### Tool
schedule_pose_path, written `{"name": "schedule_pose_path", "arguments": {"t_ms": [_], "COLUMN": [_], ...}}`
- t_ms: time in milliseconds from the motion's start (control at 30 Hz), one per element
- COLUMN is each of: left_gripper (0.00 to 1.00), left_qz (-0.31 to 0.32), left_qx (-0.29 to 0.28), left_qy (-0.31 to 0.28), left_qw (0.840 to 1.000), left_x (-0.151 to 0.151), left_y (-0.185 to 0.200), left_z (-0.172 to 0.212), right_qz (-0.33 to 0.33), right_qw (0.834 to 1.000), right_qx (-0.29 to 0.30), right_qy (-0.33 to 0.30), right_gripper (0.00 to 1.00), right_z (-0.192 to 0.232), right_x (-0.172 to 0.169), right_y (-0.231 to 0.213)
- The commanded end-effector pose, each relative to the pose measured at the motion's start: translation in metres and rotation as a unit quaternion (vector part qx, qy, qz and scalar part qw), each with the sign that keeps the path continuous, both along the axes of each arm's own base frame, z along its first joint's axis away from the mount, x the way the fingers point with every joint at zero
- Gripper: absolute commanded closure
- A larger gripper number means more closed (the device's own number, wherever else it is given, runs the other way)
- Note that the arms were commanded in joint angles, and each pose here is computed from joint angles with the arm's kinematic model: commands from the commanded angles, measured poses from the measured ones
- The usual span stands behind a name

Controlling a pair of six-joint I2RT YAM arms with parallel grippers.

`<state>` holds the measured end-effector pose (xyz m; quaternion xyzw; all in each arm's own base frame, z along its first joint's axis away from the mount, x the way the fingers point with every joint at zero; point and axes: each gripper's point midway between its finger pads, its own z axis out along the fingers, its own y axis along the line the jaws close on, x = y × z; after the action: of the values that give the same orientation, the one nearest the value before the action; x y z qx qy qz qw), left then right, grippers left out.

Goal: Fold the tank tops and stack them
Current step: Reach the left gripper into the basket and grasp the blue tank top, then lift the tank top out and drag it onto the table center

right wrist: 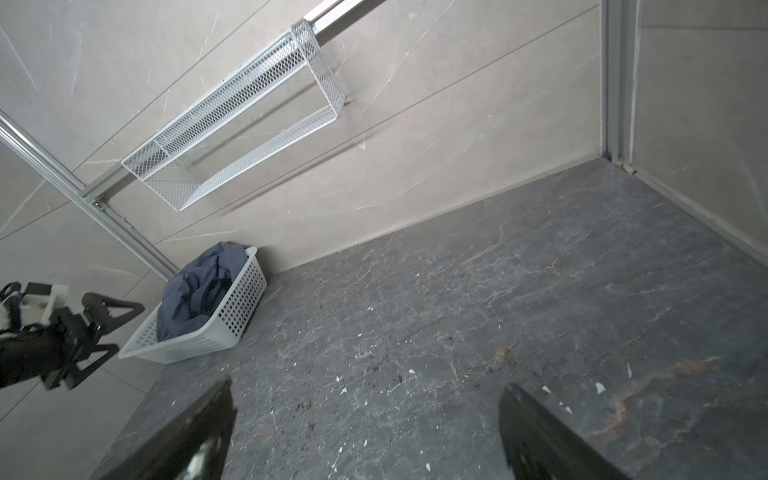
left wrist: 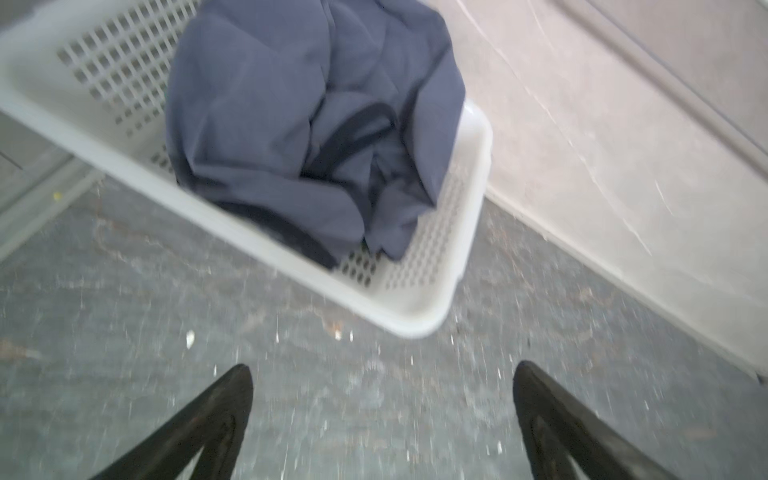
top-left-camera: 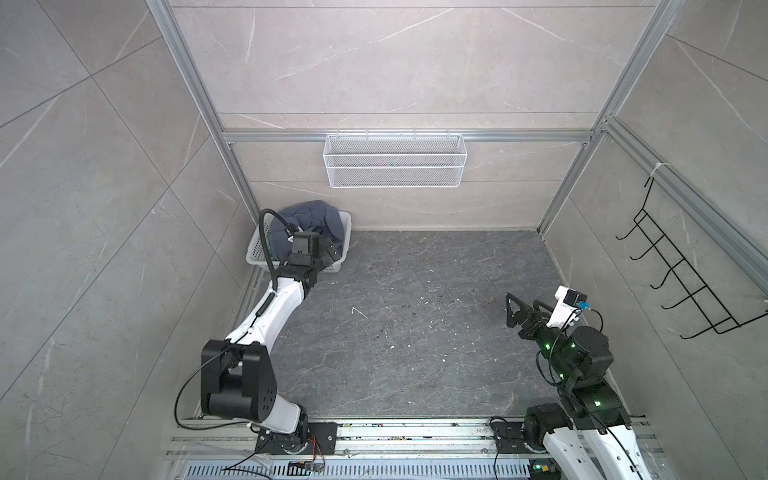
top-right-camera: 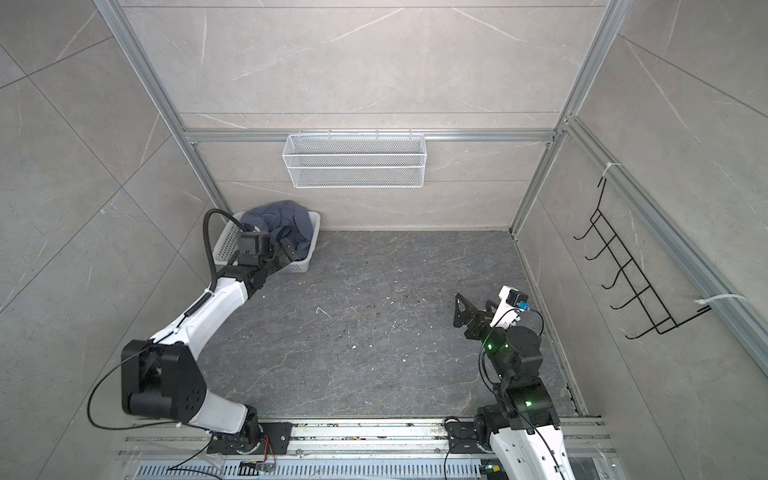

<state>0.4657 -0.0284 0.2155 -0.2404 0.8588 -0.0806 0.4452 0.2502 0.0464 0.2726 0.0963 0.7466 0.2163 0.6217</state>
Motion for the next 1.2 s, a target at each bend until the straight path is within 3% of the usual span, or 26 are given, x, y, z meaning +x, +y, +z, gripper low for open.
{"name": "schedule_pose_path", "arguments": {"t_ms": [0, 333, 600, 633, 833, 1033, 1167], "left_gripper": [0.00, 0.10, 0.26, 0.28, 0.57, 0.96, 1.00], "left_qz": [0.026, 0.086, 0.063, 0.064, 0.044, 0.021, 0.020], "left_qx": [0.024, 0.061, 0.056, 0.055, 0.032, -0.007, -0.025], "left_qy": [0.028, 0.087, 0.114, 0.127, 0.117, 0.102, 0.068], "left_qw": [0.999, 0.991, 0.990, 0.988, 0.992, 0.995, 0.997], "left_x": [0.024, 0.101, 0.141, 0.143, 0.152, 0.146, 0.128], "left_y": [0.031, 0.091, 0.095, 0.097, 0.090, 0.080, 0.075], "left_z": [-0.006, -0.030, -0.056, -0.073, -0.070, -0.039, 0.019], "right_qz": [0.024, 0.075, 0.068, 0.069, 0.066, 0.068, 0.067], "right_qw": [0.999, 0.996, 0.996, 0.996, 0.996, 0.996, 0.995], "right_qx": [0.011, 0.010, 0.008, 0.006, -0.011, -0.006, -0.007], "right_qy": [0.019, 0.052, 0.055, 0.058, 0.058, 0.065, 0.070], "right_gripper": [0.01, 0.01, 0.01, 0.01, 0.01, 0.01, 0.01], "right_z": [-0.008, -0.020, -0.028, -0.029, -0.025, -0.028, -0.030], "right_x": [-0.003, -0.002, -0.003, -0.002, -0.001, 0.001, -0.001], "right_y": [0.009, 0.026, 0.024, 0.024, 0.022, 0.024, 0.023]}}
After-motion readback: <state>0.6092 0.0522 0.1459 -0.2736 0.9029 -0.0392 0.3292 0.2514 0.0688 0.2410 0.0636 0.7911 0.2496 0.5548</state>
